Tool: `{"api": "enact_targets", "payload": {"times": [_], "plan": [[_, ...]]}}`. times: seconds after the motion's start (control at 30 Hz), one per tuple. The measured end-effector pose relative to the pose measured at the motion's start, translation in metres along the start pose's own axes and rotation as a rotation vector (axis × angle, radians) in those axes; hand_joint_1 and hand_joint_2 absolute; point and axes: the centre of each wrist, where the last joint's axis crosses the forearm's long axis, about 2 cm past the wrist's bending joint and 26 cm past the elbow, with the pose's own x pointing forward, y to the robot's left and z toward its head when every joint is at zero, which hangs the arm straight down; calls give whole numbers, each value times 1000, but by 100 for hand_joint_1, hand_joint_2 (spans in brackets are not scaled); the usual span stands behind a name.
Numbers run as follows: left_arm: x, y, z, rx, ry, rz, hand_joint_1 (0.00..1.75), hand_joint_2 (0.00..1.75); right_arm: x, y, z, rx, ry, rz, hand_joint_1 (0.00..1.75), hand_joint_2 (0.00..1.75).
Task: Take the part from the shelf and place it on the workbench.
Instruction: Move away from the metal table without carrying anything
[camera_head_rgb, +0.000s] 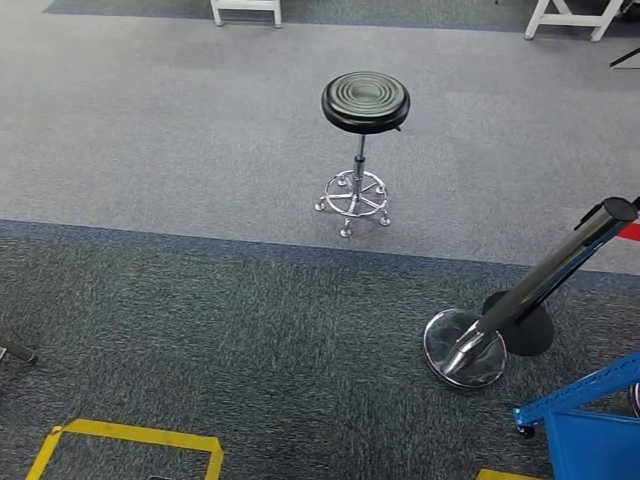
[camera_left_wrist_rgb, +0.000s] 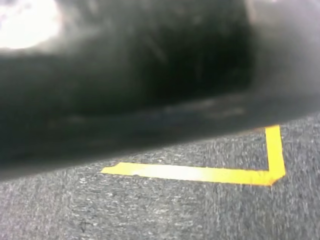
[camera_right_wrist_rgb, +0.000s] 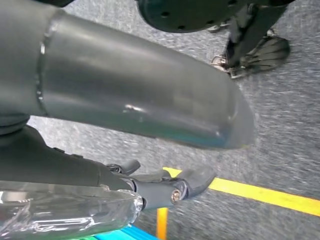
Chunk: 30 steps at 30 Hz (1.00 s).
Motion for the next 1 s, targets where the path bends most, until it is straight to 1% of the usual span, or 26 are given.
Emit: {"api": "enact_targets", "payload": {"times": [0.43,0.6,0.77,1.0], "plan": [[3,-2,0,-5,-16,7,0,0,2,-1,-1,-5,-6,-2,0,0],[7,-3,-3,2,-33,12,0,0,1,-2,-1,-5,-7,-1,0,0],[4,-2,-1,8,-24,15,0,0,1,-2,-2,-2,-10,-1,0,0],[4,-1,-2,12,-26,17,0,0,2,-3,-2,-4,-12,-2,0,0]]}}
